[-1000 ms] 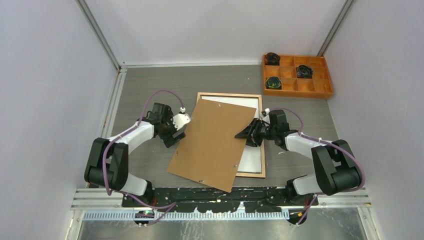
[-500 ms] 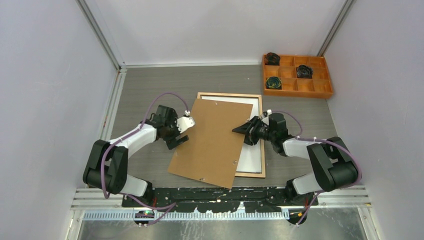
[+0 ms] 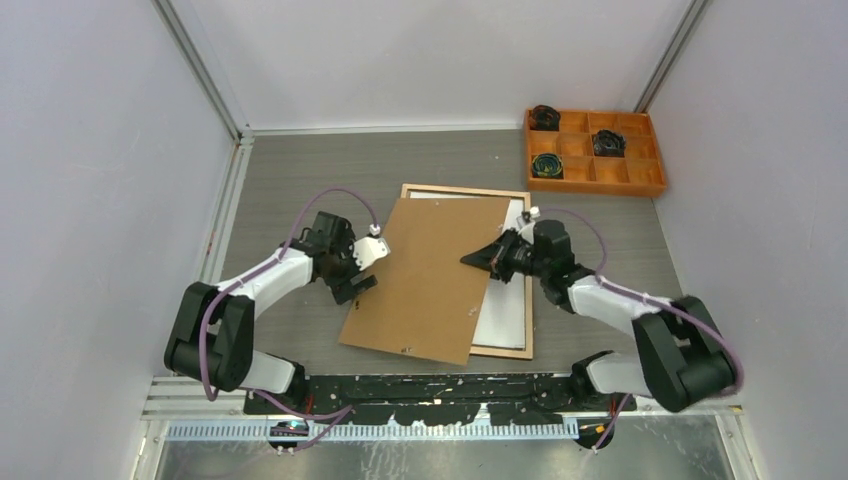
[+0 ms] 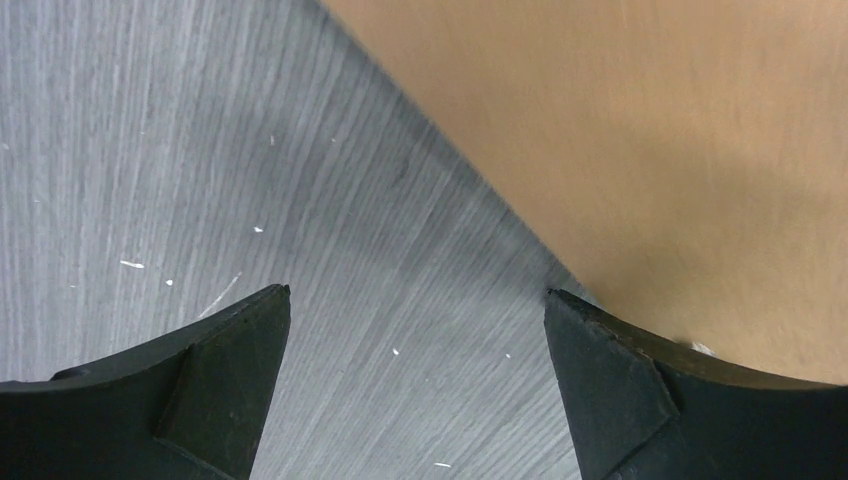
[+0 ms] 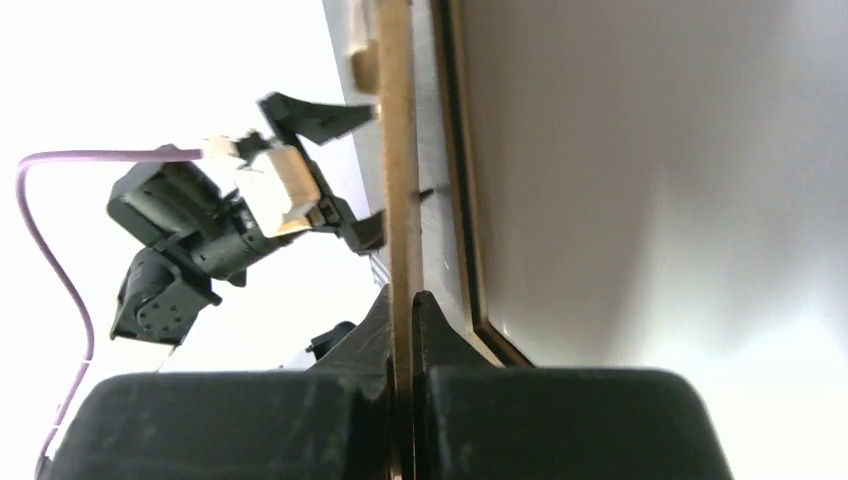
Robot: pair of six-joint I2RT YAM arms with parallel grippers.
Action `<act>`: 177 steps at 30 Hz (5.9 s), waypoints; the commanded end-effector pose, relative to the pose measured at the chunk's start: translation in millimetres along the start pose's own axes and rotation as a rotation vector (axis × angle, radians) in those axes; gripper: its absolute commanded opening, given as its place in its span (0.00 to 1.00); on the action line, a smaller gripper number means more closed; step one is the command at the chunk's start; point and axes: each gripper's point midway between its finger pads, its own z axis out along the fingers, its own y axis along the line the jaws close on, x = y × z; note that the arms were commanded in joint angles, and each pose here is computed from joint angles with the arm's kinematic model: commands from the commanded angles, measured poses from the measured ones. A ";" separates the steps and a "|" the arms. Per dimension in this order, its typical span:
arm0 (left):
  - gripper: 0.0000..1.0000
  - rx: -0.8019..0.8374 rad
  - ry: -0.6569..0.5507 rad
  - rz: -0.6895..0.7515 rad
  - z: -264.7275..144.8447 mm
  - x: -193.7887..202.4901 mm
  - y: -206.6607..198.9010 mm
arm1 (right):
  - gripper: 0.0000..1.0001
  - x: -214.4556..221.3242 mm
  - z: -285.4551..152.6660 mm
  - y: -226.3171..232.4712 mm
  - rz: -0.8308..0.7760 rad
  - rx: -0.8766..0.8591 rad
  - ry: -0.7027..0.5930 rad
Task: Put the photo into the frame
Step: Place the photo frame item in the photo frame, then install the photo frame item at the center of the board.
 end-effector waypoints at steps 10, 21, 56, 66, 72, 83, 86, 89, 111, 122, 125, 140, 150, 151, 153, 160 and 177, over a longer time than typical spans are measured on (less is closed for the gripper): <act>1.00 -0.008 -0.084 -0.061 -37.0 -44.1 26.7 | 0.01 -29.2 -76.8 83.5 -0.304 0.030 0.090; 1.00 -0.018 -0.085 -0.070 -36.1 -49.8 35.9 | 0.01 -43.0 -88.9 77.4 -0.281 0.011 0.108; 1.00 -0.022 -0.075 -0.049 -39.1 -45.4 34.7 | 0.01 -100.5 -40.9 46.0 -0.319 0.066 0.105; 1.00 -0.023 -0.068 -0.044 -40.1 -43.1 33.7 | 0.01 -104.6 -36.0 43.1 -0.324 0.057 0.101; 1.00 -0.018 -0.065 -0.047 -39.7 -41.5 31.7 | 0.01 -107.5 -33.9 38.7 -0.333 0.070 0.097; 1.00 -0.013 -0.060 -0.047 -38.5 -39.4 29.9 | 0.01 -108.5 -27.7 28.4 -0.309 0.074 0.098; 1.00 -0.011 -0.058 -0.049 -36.8 -38.5 29.2 | 0.01 -108.4 -27.3 25.3 -0.300 0.075 0.089; 1.00 -0.008 -0.058 -0.051 -36.3 -38.7 29.1 | 0.01 -109.0 -25.0 22.0 -0.280 0.069 0.074; 1.00 -0.025 -0.063 -0.052 -43.7 -38.2 30.6 | 0.34 -87.6 1.8 -20.3 -0.279 0.292 0.084; 1.00 -0.051 -0.068 -0.091 -52.9 -29.2 42.1 | 0.62 -75.1 14.7 -26.8 -0.407 0.553 0.084; 1.00 -0.052 -0.068 -0.093 -53.4 -26.4 41.8 | 0.73 -75.6 10.1 -27.0 -0.427 0.613 0.073; 1.00 -0.048 -0.060 -0.111 -53.3 -22.7 40.4 | 1.00 -77.8 -14.7 -27.3 -0.512 0.831 0.048; 1.00 -0.015 -0.055 -0.109 -53.3 -21.7 34.2 | 1.00 -95.4 -34.6 1.6 -0.561 0.838 -0.082; 1.00 -0.012 -0.055 -0.110 -52.7 -21.6 33.8 | 1.00 -97.2 -35.3 7.4 -0.562 0.811 -0.116; 1.00 -0.003 -0.059 -0.119 -52.7 -22.9 32.2 | 1.00 -97.5 -36.4 18.9 -0.541 0.736 -0.175; 0.98 0.076 -0.097 -0.159 -50.8 -32.2 19.4 | 0.94 -58.3 -8.4 47.2 -0.452 0.416 -0.205; 0.88 0.167 -0.112 -0.126 -21.0 -26.5 2.7 | 0.58 112.3 136.4 30.4 -0.458 0.179 0.082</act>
